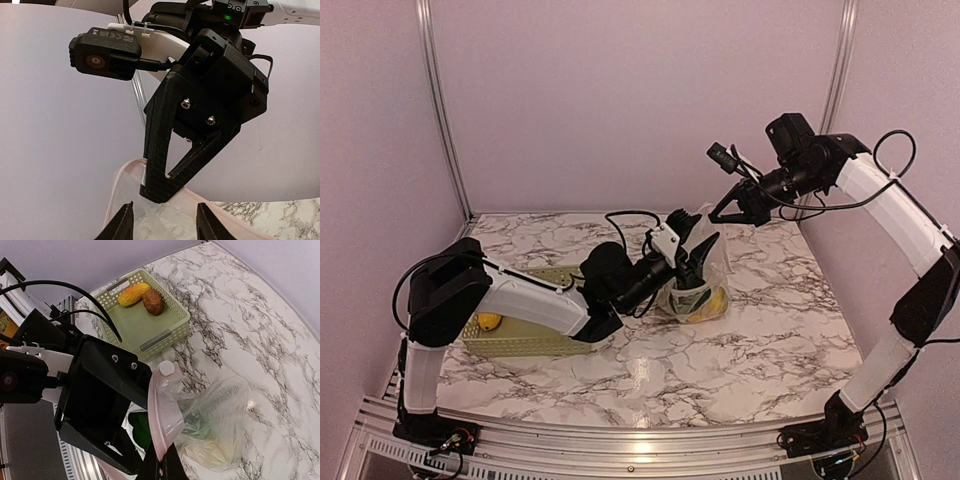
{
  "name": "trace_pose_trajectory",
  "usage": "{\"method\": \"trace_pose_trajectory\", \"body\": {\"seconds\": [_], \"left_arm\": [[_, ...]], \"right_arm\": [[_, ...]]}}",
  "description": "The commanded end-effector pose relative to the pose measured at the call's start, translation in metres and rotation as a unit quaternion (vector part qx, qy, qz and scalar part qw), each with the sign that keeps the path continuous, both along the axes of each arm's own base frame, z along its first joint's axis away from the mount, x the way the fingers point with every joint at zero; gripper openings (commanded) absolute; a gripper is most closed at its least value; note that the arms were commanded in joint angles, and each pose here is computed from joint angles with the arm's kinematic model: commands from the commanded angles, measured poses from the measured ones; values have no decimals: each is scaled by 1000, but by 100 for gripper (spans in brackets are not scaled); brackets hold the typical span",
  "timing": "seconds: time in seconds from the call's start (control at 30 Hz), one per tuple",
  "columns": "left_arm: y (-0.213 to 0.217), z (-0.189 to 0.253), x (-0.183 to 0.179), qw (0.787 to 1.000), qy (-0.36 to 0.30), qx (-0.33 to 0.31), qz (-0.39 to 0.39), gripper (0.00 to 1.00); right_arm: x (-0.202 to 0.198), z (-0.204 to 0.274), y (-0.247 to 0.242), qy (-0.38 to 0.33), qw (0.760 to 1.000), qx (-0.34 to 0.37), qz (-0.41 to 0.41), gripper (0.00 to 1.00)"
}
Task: Place the food in the zip-top bag and seal the zipper
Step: Place the fake vegetable in the zipper food storage bag, then adjust the zipper food storage bag at the center of the board.
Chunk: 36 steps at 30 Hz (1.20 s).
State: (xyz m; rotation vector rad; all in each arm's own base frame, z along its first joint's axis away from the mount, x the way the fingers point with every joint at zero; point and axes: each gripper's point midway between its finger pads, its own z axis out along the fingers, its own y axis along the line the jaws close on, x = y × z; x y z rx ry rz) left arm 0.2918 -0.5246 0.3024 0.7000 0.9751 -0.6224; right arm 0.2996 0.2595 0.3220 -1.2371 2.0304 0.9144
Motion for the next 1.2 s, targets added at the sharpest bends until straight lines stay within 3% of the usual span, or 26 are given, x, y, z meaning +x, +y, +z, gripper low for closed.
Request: {"method": "trace_pose_trajectory", "body": {"seconds": [0.0,0.07,0.23,0.33,0.43,0.57,0.73,1.17], "left_arm": [[18,35,-2,999,-22,-30,34,55],[19,48,-9,999,-29,-28,31,64],[26,98,-42,998,-35,-43,7,70],[36,120,-54,998,5,-55,11,71],[49,124,-43,993,96,-62,39,71],[71,94,-21,966,229,-73,99,67],[88,50,-12,929,331,-75,147,63],[74,-25,-9,870,466,-38,159,51]], "right_arm": [[-1,21,0,-18,1000,21,7,0],[0,19,-1,-15,1000,20,5,0],[4,16,-1,-15,1000,17,0,0],[8,13,-1,-16,1000,15,-4,0],[12,10,1,-12,1000,15,-5,0],[20,8,4,-10,1000,14,-8,0],[26,6,8,-6,1000,16,-7,0],[23,-2,12,-8,1000,-1,-7,0]]}}
